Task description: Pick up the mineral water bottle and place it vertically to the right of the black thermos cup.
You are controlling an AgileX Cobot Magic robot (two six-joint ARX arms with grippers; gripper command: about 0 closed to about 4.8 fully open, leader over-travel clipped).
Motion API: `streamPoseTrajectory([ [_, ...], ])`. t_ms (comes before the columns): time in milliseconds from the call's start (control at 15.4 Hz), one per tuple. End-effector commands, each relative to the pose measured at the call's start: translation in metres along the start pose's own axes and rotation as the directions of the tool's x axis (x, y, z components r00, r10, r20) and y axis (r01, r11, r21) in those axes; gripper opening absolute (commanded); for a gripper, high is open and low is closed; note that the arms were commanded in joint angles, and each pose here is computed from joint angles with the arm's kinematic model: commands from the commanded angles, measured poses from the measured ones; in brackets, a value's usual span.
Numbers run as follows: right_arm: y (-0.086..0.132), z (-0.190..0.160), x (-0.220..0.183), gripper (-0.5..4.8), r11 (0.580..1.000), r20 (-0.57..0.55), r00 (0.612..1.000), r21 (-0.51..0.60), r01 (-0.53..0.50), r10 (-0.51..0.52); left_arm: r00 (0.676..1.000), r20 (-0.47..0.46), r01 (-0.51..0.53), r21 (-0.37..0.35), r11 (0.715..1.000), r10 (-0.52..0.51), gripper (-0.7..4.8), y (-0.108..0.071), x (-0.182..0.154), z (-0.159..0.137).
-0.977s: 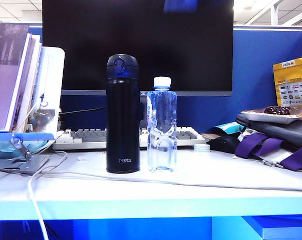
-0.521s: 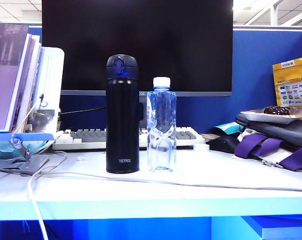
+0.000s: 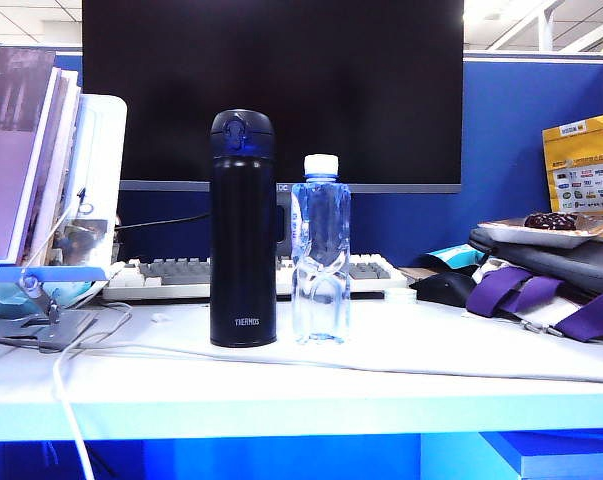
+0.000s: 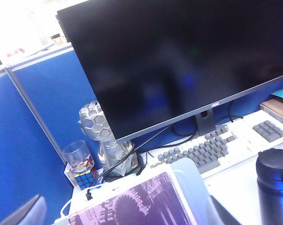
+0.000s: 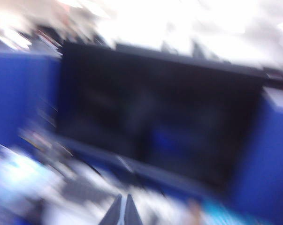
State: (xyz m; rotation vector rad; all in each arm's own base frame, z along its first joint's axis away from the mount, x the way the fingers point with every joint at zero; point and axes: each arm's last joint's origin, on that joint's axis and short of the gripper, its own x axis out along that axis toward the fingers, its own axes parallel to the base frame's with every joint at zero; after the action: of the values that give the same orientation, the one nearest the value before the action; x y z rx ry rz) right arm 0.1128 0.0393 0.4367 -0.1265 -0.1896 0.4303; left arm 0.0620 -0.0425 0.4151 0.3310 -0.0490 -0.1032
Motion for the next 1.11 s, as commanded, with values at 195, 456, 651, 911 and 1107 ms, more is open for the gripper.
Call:
streamPoseTrajectory([
  [195,-0.012,-0.107,0.006,-0.01,0.991,-0.019,0.993,0.069,0.115,-0.114,1.0,0.007,0.001,-0.01,1.0,-0.001,4.79,0.001,0.0,0.001],
  [456,0.004,-0.18,-0.023,-0.01,0.983,-0.117,0.982,0.094,0.156,-0.145,1.0,0.008,0.001,-0.01,1.0,-0.001,4.79,0.001,0.0,0.001],
  [651,0.019,-0.22,-0.052,-0.01,0.982,-0.078,0.985,0.097,0.159,-0.152,1.0,0.008,0.001,-0.01,1.0,-0.001,4.79,0.001,0.0,0.001],
  [911,0.025,-0.261,-0.068,-0.01,0.967,-0.192,0.967,0.158,0.198,-0.167,1.0,0.008,0.001,-0.01,1.0,-0.001,4.79,0.001,0.0,0.001],
  [1107,0.027,-0.278,-0.072,-0.01,0.956,-0.333,0.927,0.173,0.238,-0.171,1.0,0.007,0.001,-0.01,1.0,-0.001,4.79,0.001,0.0,0.001],
])
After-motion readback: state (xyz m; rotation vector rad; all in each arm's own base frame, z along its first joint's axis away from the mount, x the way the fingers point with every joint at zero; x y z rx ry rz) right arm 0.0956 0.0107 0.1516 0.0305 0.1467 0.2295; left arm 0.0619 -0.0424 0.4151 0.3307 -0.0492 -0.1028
